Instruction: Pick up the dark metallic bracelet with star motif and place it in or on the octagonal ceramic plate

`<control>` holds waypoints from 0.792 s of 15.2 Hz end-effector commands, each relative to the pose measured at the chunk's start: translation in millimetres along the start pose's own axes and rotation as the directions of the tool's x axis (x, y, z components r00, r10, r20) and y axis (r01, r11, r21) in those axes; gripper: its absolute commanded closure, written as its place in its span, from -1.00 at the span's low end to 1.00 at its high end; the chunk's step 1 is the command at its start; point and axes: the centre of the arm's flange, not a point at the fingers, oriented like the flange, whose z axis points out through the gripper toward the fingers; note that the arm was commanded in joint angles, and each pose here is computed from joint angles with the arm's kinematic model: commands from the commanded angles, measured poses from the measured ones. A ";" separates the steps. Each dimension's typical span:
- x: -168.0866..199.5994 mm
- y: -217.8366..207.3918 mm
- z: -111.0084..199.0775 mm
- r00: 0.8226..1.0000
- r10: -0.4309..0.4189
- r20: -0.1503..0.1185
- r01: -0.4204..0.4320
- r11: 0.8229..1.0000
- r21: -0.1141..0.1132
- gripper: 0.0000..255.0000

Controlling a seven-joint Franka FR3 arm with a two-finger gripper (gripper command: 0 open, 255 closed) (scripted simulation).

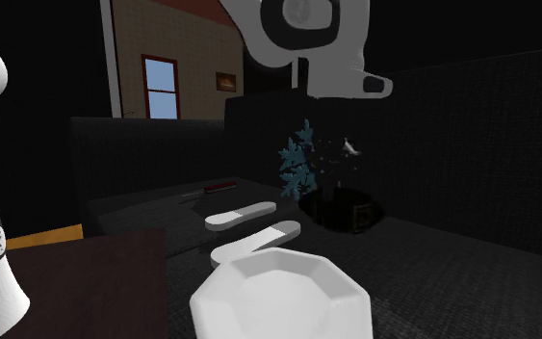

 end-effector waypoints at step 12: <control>-131.7 25.2 14.4 1.000 0.000 0.000 0.000 1.000 0.000 1.00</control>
